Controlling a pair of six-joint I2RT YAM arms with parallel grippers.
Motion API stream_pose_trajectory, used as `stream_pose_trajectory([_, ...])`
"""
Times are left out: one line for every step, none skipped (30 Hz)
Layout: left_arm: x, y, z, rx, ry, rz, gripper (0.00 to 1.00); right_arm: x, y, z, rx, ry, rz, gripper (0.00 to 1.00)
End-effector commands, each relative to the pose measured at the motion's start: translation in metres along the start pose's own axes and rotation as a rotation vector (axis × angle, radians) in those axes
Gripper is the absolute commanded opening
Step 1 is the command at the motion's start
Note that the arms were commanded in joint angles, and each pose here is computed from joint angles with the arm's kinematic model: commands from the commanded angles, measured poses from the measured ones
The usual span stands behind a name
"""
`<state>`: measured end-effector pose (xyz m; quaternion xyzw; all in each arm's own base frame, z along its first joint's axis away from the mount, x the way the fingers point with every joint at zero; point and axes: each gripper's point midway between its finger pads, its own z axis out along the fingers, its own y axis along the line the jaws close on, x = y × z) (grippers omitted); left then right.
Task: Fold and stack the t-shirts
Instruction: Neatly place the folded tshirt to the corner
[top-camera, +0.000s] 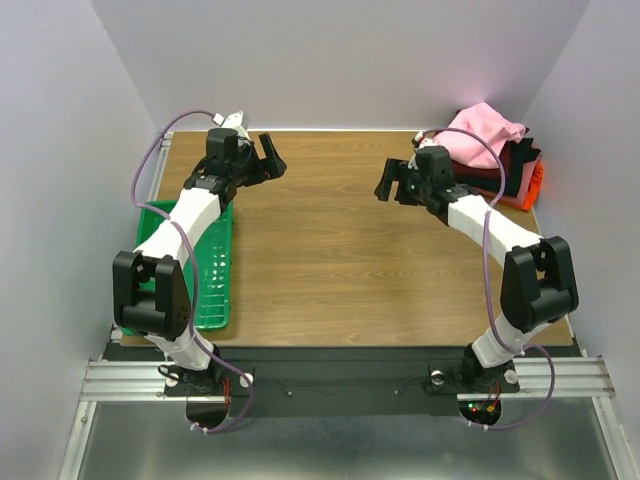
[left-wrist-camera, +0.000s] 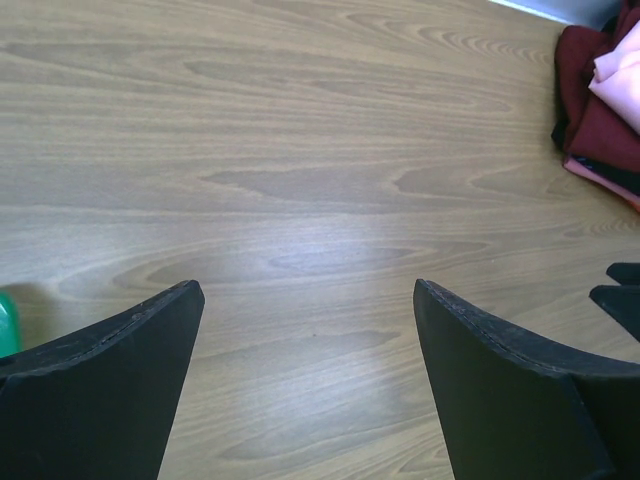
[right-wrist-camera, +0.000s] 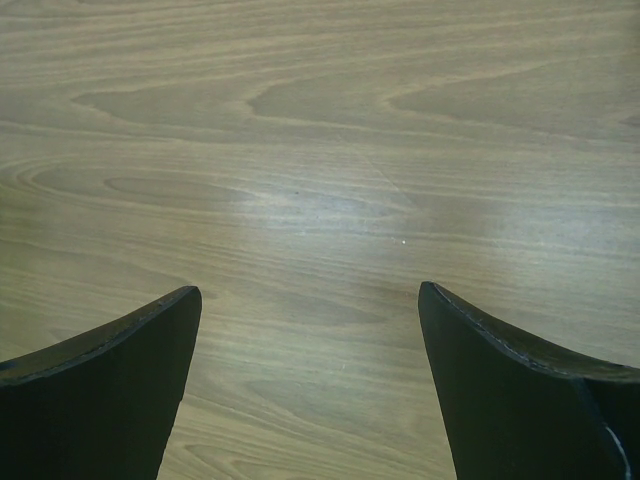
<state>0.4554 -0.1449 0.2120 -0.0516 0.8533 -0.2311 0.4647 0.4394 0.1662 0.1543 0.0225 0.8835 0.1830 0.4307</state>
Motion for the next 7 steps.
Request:
stream_pose_trajectory([-0.0214, -0.0138, -0.015, 0.036, -0.088, 0.047, 0.99, -0.0228, 0.003, -0.0047, -0.008, -0.088, 0.007, 0.95])
stream_pose_trajectory([-0.0206, -0.0141, -0.0153, 0.037, -0.087, 0.052, 0.99, -0.022, 0.0032, -0.0052, -0.01, -0.087, 0.013, 0.95])
stream_pose_trajectory([-0.0227, -0.0156, -0.0168, 0.038, -0.094, 0.055, 0.99, -0.0192, 0.0022, -0.0054, -0.008, -0.083, 0.017, 0.95])
stream_pose_trajectory([-0.0237, -0.0158, -0.0176, 0.036, -0.098, 0.062, 0.99, -0.0186, 0.0018, -0.0057, -0.007, -0.085, 0.018, 0.95])
stream_pose_trajectory([-0.0244, -0.0162, -0.0183, 0.037, -0.1, 0.065, 0.99, -0.0213, 0.0025, -0.0081, -0.009, -0.096, 0.019, 0.95])
stream_pose_trajectory([-0.0259, -0.0171, -0.0201, 0.039, -0.105, 0.068, 0.99, -0.0214, 0.0029, -0.0096, -0.008, -0.099, 0.02, 0.95])
stream_pose_trajectory([-0.0265, -0.0165, -0.0208, 0.033, -0.11, 0.07, 0.99, -0.0196, 0.0003, -0.0105, -0.001, -0.099, 0.021, 0.95])
